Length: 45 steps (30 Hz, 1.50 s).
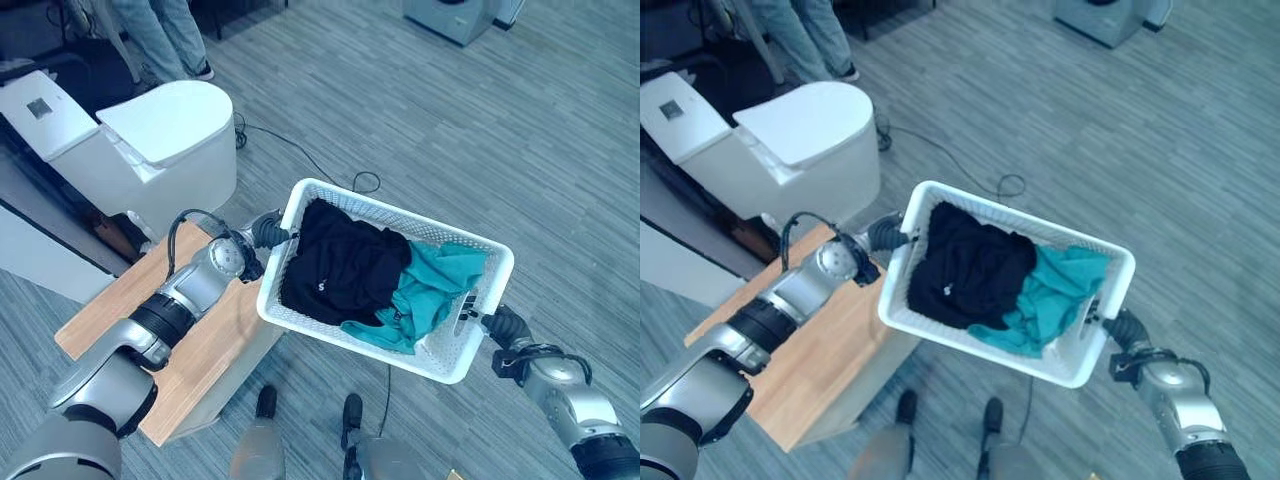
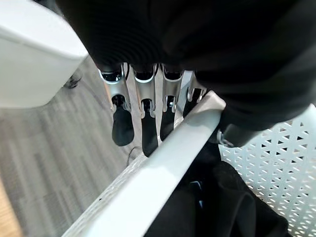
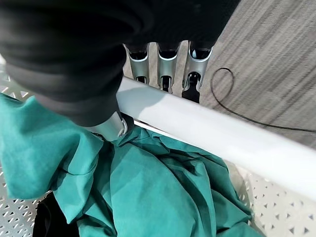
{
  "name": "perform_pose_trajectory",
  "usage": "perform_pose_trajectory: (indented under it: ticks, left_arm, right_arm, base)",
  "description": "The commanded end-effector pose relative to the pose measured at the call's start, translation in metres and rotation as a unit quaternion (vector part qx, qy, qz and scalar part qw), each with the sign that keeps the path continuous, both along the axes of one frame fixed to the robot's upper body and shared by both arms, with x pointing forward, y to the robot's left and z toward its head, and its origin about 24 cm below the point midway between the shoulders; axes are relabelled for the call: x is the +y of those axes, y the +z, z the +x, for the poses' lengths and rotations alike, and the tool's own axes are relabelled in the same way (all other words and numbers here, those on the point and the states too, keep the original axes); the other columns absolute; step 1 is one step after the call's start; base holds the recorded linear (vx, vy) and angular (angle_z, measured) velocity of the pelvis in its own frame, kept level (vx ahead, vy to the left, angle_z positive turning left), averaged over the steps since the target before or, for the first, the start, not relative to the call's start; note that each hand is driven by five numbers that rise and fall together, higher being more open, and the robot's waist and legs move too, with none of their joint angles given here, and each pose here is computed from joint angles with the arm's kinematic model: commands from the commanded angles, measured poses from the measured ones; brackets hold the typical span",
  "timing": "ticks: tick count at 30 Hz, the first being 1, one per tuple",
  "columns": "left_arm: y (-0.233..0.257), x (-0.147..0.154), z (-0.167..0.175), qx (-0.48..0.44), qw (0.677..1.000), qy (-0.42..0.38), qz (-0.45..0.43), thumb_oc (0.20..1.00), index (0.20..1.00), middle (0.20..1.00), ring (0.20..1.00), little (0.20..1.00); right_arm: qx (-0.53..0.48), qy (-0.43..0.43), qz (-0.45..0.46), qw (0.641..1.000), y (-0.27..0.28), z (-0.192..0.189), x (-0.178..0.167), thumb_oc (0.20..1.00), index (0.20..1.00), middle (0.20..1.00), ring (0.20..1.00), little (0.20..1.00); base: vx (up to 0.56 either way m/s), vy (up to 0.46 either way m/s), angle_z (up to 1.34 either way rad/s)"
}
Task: Grab the laundry basket,head to the washer,open it,put in the laundry and shut it.
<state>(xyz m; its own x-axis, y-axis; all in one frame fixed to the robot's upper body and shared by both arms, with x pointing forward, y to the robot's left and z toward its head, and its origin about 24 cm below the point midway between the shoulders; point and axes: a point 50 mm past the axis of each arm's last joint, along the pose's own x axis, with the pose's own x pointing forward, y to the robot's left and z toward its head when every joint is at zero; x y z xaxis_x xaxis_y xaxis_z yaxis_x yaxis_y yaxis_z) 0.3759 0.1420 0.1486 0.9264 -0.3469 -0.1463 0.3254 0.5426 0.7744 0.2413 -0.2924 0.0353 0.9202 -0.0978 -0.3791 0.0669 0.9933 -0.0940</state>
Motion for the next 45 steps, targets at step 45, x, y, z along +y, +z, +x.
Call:
perform_pose_trajectory:
  ticks: [45]
  left_arm:
    - [0.044, 0.105, -0.017, -0.061, 0.993, 0.096, -0.016, 0.2, 0.2, 0.2, 0.2, 0.2]
  right_arm:
    - [-0.068, 0.003, -0.024, 0.997, 0.031, 0.027, -0.014, 0.2, 0.2, 0.2, 0.2, 0.2]
  base:
    - [0.36, -0.191, -0.06]
